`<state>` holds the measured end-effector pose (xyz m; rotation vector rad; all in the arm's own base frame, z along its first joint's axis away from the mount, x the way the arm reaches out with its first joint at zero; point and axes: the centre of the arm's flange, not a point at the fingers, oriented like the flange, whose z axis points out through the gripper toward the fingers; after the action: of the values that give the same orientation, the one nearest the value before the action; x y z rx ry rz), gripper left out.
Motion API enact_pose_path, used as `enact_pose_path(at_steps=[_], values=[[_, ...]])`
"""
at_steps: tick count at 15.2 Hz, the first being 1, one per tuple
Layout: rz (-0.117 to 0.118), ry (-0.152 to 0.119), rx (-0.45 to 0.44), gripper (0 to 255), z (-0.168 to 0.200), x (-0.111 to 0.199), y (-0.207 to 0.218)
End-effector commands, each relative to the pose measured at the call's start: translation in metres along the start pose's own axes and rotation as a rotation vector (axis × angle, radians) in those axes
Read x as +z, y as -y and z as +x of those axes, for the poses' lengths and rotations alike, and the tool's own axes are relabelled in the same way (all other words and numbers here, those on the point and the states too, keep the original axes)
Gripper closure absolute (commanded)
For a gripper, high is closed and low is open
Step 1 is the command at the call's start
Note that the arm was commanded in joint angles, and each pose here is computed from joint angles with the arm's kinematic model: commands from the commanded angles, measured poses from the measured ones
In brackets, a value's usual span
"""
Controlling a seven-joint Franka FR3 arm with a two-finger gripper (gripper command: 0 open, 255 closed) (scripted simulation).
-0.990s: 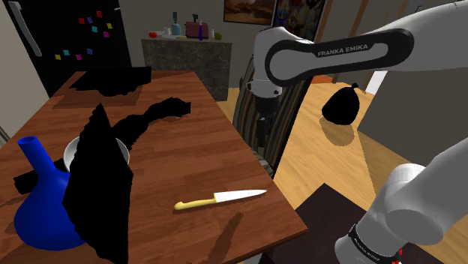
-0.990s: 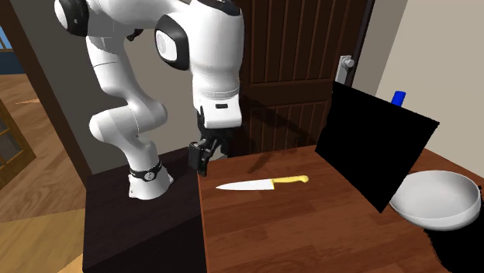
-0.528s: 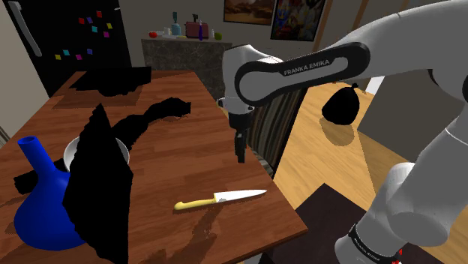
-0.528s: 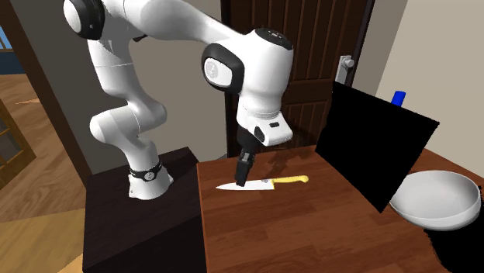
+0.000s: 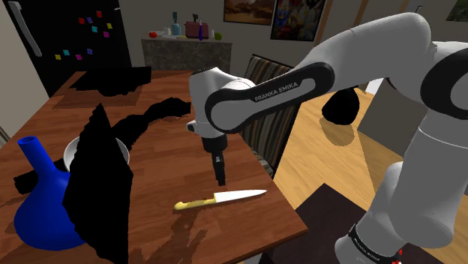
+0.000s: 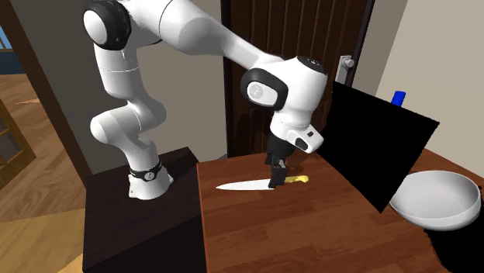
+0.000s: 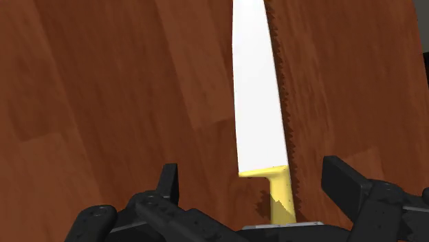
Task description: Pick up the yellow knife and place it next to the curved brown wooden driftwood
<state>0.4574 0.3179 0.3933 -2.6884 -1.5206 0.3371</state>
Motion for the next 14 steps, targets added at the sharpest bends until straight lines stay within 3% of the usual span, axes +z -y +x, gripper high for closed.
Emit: enact_pose_path(at_steps=[1,3,10,14], values=[[-0.002,0.009,-0.073,0,0.023,0.01,0.014],[-0.004,0.017,-0.133,0,0.04,0.02,0.027],[-0.004,0.017,-0.133,0,0.039,0.057,0.027],[-0.004,0.017,-0.133,0,0.039,0.06,0.027]])
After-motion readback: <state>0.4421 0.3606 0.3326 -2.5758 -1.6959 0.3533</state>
